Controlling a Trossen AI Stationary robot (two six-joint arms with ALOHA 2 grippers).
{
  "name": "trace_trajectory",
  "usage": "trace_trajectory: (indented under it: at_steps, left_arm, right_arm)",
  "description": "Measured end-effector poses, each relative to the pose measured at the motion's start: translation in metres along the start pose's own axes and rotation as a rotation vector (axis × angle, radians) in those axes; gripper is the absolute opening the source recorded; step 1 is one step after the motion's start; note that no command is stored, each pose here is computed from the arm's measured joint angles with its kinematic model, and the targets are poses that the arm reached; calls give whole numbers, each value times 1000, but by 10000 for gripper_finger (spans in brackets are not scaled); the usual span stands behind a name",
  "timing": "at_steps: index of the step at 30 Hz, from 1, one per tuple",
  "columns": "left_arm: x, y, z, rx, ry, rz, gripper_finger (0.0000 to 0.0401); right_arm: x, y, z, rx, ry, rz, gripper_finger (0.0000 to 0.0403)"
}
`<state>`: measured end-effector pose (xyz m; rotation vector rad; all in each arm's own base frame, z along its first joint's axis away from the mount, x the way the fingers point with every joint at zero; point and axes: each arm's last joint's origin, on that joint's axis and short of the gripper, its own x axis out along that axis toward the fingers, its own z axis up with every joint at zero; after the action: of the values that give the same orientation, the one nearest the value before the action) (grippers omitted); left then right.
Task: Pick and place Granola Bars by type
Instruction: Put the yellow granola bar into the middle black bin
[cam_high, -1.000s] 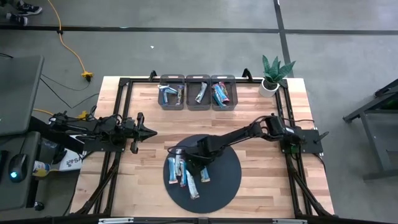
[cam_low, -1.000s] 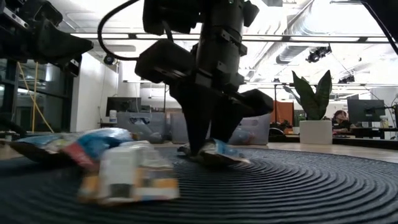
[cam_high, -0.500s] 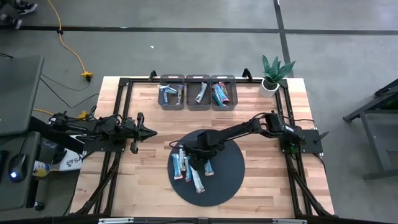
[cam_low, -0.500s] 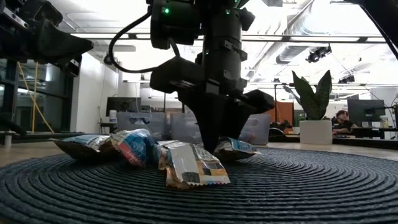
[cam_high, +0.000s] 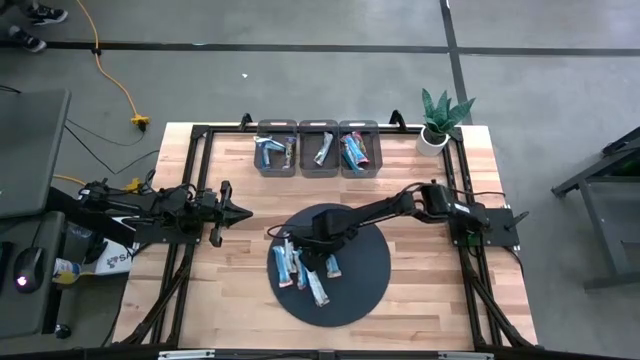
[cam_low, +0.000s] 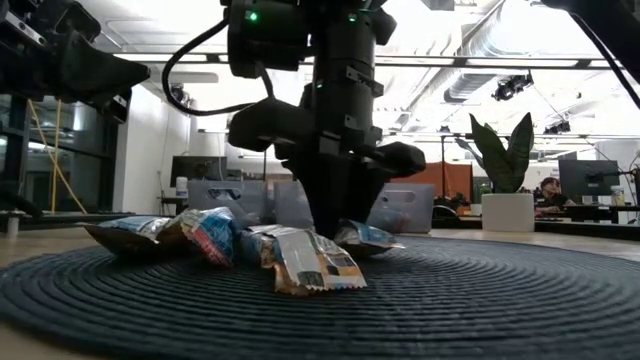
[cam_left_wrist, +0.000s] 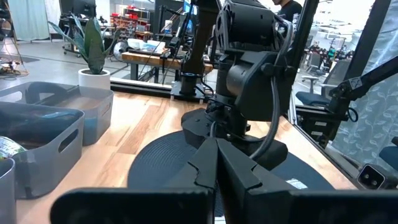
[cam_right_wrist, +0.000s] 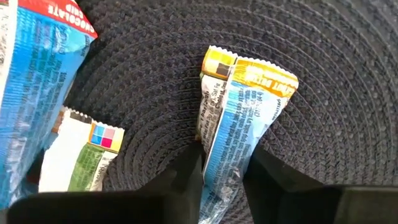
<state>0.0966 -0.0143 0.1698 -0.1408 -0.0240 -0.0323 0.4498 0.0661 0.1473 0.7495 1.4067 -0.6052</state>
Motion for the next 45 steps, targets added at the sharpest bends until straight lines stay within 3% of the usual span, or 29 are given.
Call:
trace_trajectory:
  at_steps: [7, 18, 25, 31, 38, 45]
  left_arm:
    - [0, 0, 0, 0, -1, 0, 1]
    - [0, 0, 0, 0, -1, 0, 1]
    - [0, 0, 0, 0, -1, 0, 1]
    - [0, 0, 0, 0, -1, -1, 1]
    - [0, 0, 0, 0, -1, -1, 1]
    - [0, 0, 0, 0, -1, -1, 1]
  right_arm:
    - [-1, 1, 0, 2, 12, 11, 59]
    - [-5, 3, -2, 35, 63, 58, 54]
    - [-41, 5, -2, 50, -35, 139, 53]
    - [-91, 8, 0, 33, -210, 293, 53]
    - [-142, 12, 2, -133, -450, 473, 53]
    - [-176, 22, 3, -352, -580, 706, 52]
